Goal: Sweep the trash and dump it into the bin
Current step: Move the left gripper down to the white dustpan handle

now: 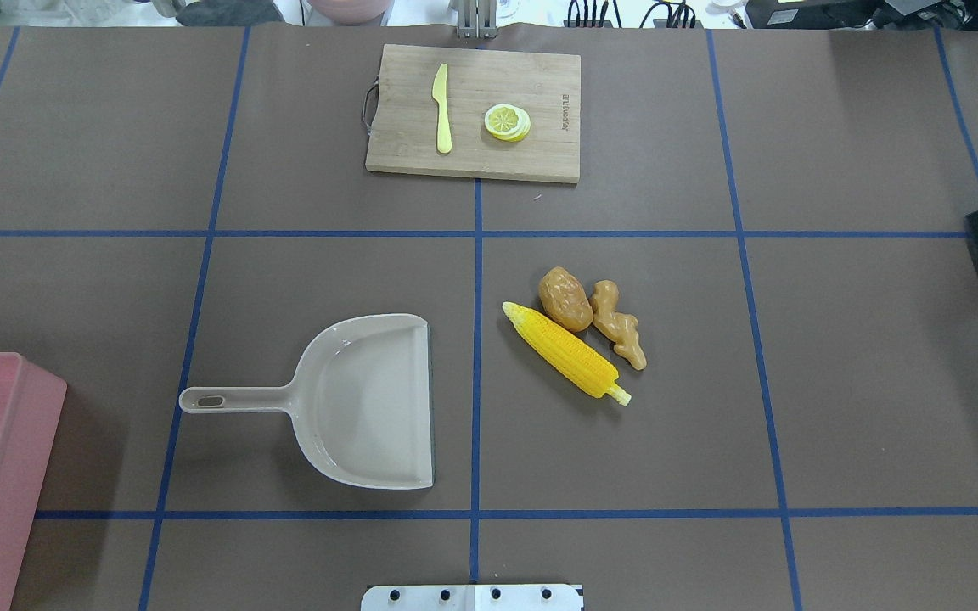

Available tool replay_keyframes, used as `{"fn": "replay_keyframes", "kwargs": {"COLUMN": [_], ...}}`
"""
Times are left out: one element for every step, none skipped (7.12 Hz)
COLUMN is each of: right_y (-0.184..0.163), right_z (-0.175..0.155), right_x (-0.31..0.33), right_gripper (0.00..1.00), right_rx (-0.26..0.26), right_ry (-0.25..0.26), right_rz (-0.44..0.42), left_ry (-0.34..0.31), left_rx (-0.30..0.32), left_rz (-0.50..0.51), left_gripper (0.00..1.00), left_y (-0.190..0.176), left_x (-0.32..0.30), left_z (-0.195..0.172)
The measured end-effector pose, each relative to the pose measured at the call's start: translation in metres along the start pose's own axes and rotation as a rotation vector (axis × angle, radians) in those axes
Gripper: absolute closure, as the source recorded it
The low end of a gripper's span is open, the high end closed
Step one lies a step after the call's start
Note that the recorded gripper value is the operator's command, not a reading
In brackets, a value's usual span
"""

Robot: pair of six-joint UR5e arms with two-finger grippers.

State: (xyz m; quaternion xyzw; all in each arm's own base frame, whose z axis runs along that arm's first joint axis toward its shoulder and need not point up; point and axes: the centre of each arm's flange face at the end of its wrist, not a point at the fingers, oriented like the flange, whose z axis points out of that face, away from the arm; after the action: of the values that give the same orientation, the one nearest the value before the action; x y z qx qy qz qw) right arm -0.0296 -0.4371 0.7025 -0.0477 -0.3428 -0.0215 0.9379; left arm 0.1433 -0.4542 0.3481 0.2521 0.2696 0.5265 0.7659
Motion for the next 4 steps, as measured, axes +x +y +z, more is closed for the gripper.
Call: {"fn": "replay_keyframes", "kwargs": {"right_y": [-0.001,-0.002,-0.003,-0.004], "right_z": [0.003,0.006,0.008,0.011], "right_x": [-0.004,-0.01,-0.015,-0.021], "right_gripper": [0.01,0.01,0.01,0.01], "right_rx": [-0.001,-0.005,-0.009,-0.016], "right_ry": [-0.002,-0.003,-0.003,-0.003], "right_rz": [0.006,0.009,0.011,0.007], "left_ry": [0.008,0.028,0.05,0.07], "left_rx": [-0.009,-0.012,-0.018,-0.028], "left_rz": [0.054,0.103,0.139,0.162], "left_gripper": [0.02,0.02,0.02,0.02], "left_y": [-0.034,-0.06,-0.075,-0.085], "left_x": [0.007,0.02,0.031,0.039], "left_z": [0.01,0.021,0.033,0.045]}}
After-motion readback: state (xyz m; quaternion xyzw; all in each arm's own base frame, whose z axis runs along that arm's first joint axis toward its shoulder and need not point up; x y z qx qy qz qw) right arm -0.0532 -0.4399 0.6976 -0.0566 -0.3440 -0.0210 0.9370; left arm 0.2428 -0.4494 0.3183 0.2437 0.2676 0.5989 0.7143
